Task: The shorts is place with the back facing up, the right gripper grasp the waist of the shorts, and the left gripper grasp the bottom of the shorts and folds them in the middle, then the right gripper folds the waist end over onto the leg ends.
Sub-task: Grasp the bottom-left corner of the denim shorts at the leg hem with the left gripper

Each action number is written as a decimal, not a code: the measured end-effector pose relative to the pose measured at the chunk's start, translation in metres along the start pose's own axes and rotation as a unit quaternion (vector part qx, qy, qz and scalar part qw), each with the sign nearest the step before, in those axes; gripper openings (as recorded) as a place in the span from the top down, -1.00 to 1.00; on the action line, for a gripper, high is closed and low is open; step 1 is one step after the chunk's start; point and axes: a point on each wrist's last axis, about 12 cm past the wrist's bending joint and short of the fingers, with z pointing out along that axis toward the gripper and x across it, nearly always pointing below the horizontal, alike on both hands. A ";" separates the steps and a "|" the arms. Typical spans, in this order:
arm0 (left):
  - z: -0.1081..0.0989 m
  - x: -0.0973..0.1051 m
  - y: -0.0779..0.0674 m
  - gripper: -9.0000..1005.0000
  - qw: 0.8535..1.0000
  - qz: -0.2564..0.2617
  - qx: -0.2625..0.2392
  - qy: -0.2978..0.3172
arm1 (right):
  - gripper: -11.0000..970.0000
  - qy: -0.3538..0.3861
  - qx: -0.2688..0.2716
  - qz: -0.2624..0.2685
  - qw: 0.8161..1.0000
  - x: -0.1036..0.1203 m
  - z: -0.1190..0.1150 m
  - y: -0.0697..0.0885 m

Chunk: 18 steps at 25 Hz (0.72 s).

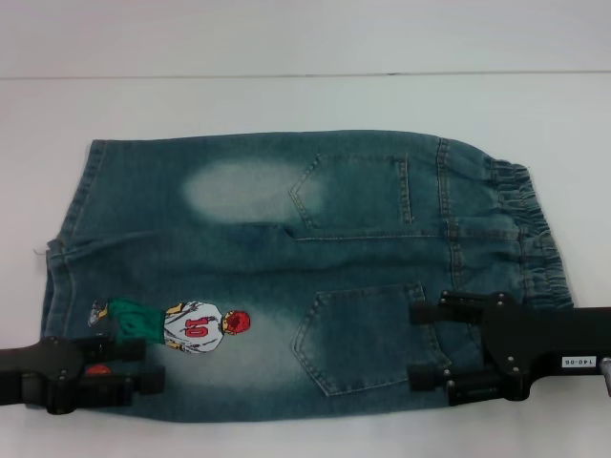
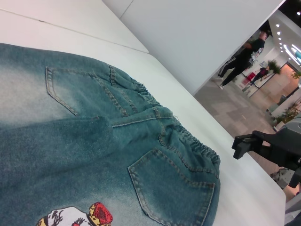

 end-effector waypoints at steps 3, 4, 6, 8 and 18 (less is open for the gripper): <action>0.000 0.000 0.000 -0.64 1.000 0.002 0.000 0.000 | -0.91 0.000 0.000 0.000 1.000 0.000 0.000 0.000; 0.000 0.000 0.000 -0.64 1.000 0.003 0.000 0.000 | -0.91 0.000 0.000 0.000 1.000 0.000 0.000 0.000; 0.000 0.000 0.000 -0.64 1.000 0.003 0.000 0.000 | -0.91 0.000 0.000 0.000 1.000 0.000 0.000 0.000; 0.000 0.000 0.000 -0.64 1.000 0.003 0.000 -0.001 | -0.91 0.000 -0.001 0.000 1.000 0.000 0.000 0.000; -0.010 -0.008 0.000 -0.64 0.999 -0.030 -0.014 0.003 | -0.91 0.002 -0.001 0.002 1.000 0.000 0.000 0.000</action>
